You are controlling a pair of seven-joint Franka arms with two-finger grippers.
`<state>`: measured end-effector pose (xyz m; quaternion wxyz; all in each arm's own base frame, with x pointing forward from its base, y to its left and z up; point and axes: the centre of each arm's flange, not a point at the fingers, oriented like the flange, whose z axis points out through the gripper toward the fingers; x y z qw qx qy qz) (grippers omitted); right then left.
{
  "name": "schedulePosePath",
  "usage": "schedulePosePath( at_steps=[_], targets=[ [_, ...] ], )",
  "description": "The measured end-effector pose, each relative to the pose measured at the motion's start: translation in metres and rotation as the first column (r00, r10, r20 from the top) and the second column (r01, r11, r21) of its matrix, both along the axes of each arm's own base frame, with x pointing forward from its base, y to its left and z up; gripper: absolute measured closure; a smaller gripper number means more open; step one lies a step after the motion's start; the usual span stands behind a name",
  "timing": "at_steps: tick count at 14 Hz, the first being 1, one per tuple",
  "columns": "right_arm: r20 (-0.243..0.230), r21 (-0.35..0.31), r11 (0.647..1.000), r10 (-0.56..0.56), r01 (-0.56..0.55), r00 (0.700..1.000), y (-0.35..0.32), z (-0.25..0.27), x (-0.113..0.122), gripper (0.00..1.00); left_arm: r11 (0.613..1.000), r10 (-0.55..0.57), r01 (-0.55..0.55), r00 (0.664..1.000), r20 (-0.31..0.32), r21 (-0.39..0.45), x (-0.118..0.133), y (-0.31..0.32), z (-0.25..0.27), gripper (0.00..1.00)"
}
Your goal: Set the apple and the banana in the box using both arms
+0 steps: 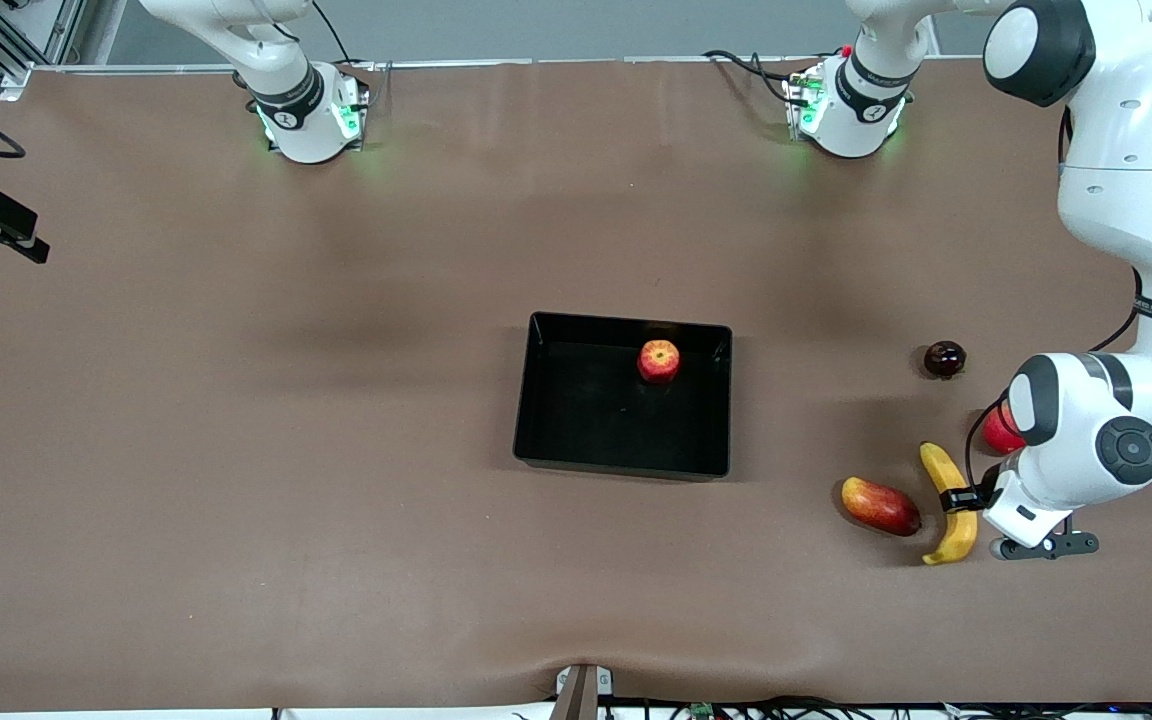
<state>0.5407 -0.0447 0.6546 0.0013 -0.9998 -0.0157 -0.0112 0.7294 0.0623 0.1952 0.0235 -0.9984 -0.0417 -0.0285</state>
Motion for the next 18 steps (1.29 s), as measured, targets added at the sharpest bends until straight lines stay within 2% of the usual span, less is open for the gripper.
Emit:
schedulePosePath(
  at_steps=[1, 3, 5, 8, 10, 11, 13, 16, 18],
  targets=[
    [0.000, 0.000, 1.000, 0.000, 0.000, 1.000, 0.000, 0.000, 0.000, 0.00, 1.000, 0.000, 0.000, 1.000, 0.002, 0.000, 0.001, 0.000, 0.001, 0.65],
    [0.000, 0.000, 1.000, 0.000, 0.000, 1.000, 0.000, 0.000, 0.000, 0.00, 1.000, 0.001, -0.001, 1.000, 0.010, 0.001, 0.004, 0.001, 0.007, 0.66],
    [0.000, 0.000, 1.000, 0.000, 0.000, 1.000, 0.000, 0.000, 0.000, 0.00, 1.000, -0.003, 0.003, 1.000, -0.022, 0.003, 0.004, -0.004, 0.026, 0.66],
    [-0.001, 0.000, 1.000, 0.000, 0.000, 1.000, 0.000, 0.000, 0.000, 0.00, 0.999, -0.037, 0.036, 0.997, -0.063, -0.005, 0.001, -0.031, 0.089, 0.66],
    [-0.001, 0.000, 1.000, 0.000, 0.000, 1.000, 0.000, 0.000, 0.000, 0.00, 0.998, -0.057, 0.056, 0.992, -0.113, -0.012, -0.011, -0.059, 0.135, 0.66],
    [-0.001, -0.001, 1.000, -0.001, 0.001, 1.000, 0.000, 0.000, 0.000, 0.00, 0.998, -0.059, 0.058, 0.989, -0.134, -0.017, -0.018, -0.076, 0.156, 0.66],
    [-0.001, -0.001, 1.000, -0.001, 0.001, 1.000, 0.000, 0.000, 0.000, 0.00, 0.998, -0.048, 0.043, 0.989, -0.137, -0.039, -0.029, -0.122, 0.185, 0.66],
    [-0.001, -0.001, 1.000, -0.001, 0.001, 1.000, 0.000, -0.001, 0.000, 0.00, 0.996, 0.005, -0.018, 0.989, -0.148, -0.085, -0.049, -0.212, 0.196, 0.66],
    [-0.001, -0.001, 1.000, -0.001, 0.001, 1.000, -0.001, -0.001, 0.000, 0.00, 0.995, 0.035, -0.049, 0.987, -0.160, -0.085, -0.069, -0.278, 0.196, 0.66]
  ],
)
